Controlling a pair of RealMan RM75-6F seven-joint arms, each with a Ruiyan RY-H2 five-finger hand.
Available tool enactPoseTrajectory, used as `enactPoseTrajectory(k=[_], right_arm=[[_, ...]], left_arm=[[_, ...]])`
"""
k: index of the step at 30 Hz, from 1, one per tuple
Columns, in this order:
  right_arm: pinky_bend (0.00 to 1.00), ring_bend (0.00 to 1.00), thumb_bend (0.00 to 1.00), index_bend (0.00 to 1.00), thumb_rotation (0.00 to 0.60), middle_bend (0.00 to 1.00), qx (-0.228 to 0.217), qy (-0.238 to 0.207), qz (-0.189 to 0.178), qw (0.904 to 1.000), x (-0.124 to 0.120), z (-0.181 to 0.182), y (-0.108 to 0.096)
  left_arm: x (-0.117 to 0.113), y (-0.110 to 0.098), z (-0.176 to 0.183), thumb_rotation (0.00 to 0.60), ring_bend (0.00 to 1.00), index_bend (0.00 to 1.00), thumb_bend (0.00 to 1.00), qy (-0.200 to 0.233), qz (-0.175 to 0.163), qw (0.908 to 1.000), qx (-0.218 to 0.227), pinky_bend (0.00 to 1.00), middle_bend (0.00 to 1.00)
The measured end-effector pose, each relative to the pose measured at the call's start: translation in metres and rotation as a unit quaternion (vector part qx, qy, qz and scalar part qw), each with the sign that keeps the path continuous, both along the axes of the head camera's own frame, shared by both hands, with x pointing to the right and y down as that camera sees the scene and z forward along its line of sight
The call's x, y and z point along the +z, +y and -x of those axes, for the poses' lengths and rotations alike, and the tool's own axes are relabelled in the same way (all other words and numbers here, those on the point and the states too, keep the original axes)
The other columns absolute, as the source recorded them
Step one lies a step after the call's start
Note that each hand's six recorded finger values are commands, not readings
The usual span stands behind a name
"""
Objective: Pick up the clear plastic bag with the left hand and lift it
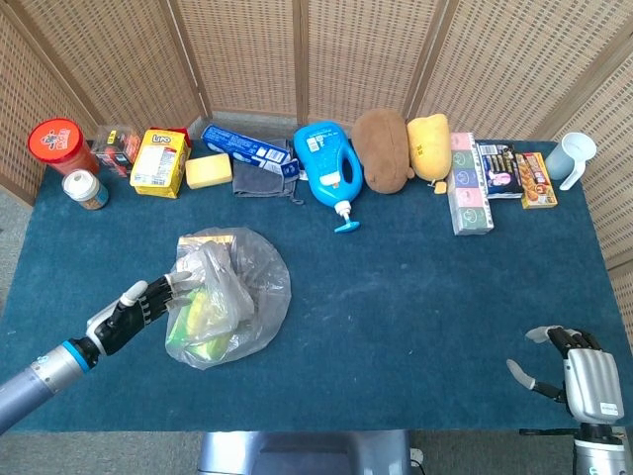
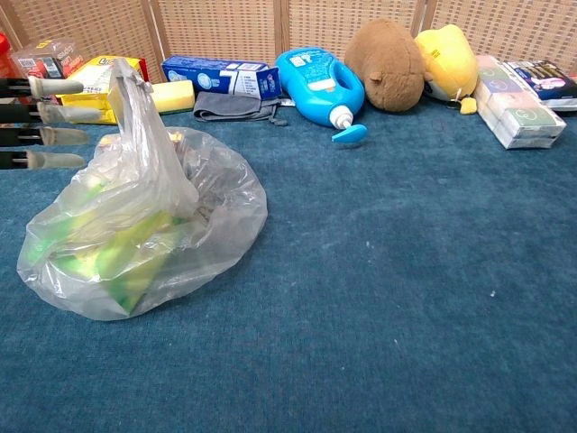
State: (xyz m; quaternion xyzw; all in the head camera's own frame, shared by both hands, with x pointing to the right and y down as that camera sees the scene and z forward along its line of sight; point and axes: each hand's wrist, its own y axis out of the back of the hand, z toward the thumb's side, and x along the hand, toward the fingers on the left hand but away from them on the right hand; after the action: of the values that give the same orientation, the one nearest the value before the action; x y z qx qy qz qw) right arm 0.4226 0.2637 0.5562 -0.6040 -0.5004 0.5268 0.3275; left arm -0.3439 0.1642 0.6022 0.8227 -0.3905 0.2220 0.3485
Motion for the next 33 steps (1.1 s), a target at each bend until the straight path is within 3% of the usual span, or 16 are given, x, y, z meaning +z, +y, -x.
enactPoseTrajectory(k=[11,30,33], right_arm=[[0.3,0.43,0.25,0.43,0.169,0.48,0.011,0.0,-0.002,0.9999,0.002,-0.007,0.005],[0.3,0.43,0.24,0.43,0.172,0.48,0.021,0.004,-0.004,0.9998,-0.002,-0.013,0.009],[0.3,0.43,0.24,0.43,0.174,0.48,0.023,0.004,-0.005,0.9997,-0.002,-0.014,0.009]], left_arm=[[0.021,-0.013,-0.017,0.0,0.04,0.08,0.2,0.006,0.023,0.9996,-0.016,0.07,0.13],[0.043,-0.037,-0.102,0.0,0.04,0.08,0.23,0.098,0.096,0.99,-0.03,0.08,0.13],[0.045,-0.042,-0.112,0.0,0.07,0.1,0.25,0.113,0.11,0.9866,-0.044,0.12,0.14]])
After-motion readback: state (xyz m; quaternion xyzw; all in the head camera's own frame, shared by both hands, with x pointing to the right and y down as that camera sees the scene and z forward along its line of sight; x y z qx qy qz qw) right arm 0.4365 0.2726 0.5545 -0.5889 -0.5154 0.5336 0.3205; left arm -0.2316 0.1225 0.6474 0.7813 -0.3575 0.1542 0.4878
